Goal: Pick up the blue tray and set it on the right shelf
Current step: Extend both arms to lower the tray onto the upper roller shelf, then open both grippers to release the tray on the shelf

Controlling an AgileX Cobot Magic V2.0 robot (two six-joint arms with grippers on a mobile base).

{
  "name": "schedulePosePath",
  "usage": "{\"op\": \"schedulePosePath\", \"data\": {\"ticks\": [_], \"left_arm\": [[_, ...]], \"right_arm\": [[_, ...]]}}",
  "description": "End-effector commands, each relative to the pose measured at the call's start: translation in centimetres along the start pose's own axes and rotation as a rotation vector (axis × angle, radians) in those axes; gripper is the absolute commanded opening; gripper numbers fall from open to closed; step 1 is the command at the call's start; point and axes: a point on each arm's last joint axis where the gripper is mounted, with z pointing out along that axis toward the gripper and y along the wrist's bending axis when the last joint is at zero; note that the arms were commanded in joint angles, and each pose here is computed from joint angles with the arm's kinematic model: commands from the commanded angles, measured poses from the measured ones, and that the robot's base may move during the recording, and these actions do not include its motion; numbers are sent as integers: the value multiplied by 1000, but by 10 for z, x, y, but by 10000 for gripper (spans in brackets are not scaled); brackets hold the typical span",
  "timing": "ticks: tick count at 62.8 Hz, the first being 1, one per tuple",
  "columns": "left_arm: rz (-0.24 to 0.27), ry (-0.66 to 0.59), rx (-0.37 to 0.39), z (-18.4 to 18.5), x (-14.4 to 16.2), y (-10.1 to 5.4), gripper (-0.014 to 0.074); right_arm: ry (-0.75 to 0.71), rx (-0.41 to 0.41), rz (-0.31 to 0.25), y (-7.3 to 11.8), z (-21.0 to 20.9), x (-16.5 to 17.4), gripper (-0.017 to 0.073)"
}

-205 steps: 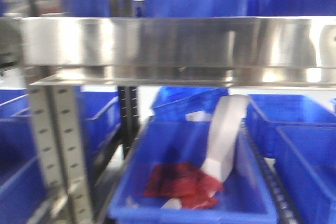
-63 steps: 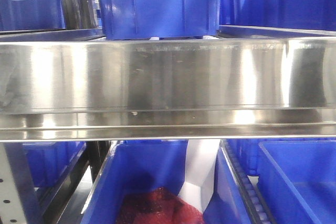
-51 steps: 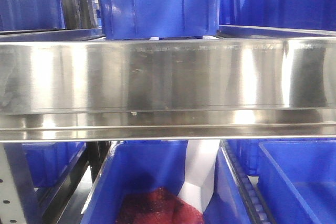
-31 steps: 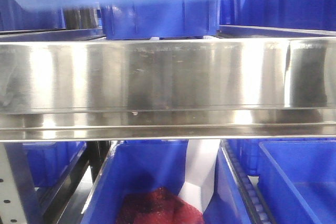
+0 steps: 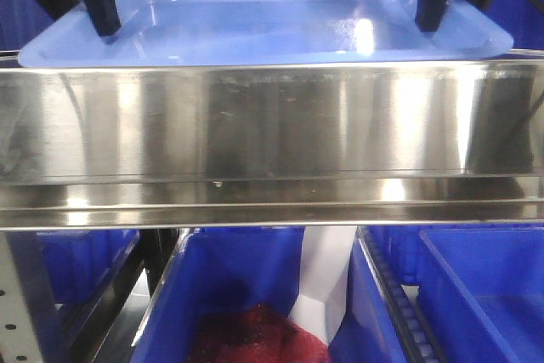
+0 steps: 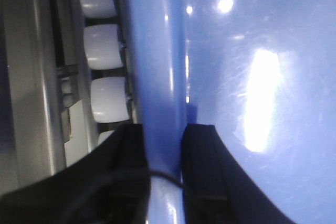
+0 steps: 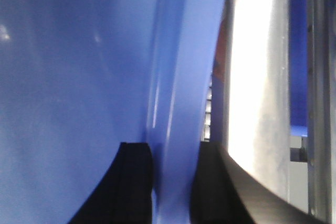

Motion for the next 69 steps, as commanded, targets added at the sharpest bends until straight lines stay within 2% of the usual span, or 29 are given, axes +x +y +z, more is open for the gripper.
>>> {"op": "schedulePosePath", "data": {"ticks": [1, 9, 12, 15, 24, 32, 40, 45, 48, 50, 54, 64, 69], "left_arm": [[38, -68, 28, -27, 0, -5, 202], [35, -69, 35, -24, -1, -6, 459], [35, -69, 35, -24, -1, -6, 552], [35, -69, 35, -24, -1, -6, 594], [39, -89, 44, -34, 0, -7, 556], [104, -179, 67, -58, 8, -15, 507], [135, -309, 100, -84, 23, -20, 373], [148, -397, 127, -99, 39, -21, 230], [151, -460, 142, -109, 51, -19, 111], [150, -472, 144, -108, 59, -17, 58], [148, -511, 152, -112, 74, -12, -57], [142, -642, 178, -123, 122, 3, -41], [138, -744, 198, -127, 146, 11, -41]], "right_arm": [[-151, -43, -20, 0, -31, -11, 358], [-148, -42, -20, 0, -31, -11, 633], [-145, -41, -20, 0, -31, -11, 643], [-140, -39, -20, -1, -31, -11, 629], [-160, -47, -17, -2, -40, -9, 625], [-216, -68, -16, -4, -64, -5, 546], [-290, -95, -46, -6, -96, 4, 353], [-351, -112, -76, -9, -118, 13, 192], [-404, -133, -86, -11, -134, 23, 83], [-428, -138, -92, -13, -140, 28, 48], [-483, -155, -104, -17, -153, 43, 52], [-638, -200, -131, -34, -170, 84, 52], [-725, -218, -170, -43, -171, 108, 52]]}}
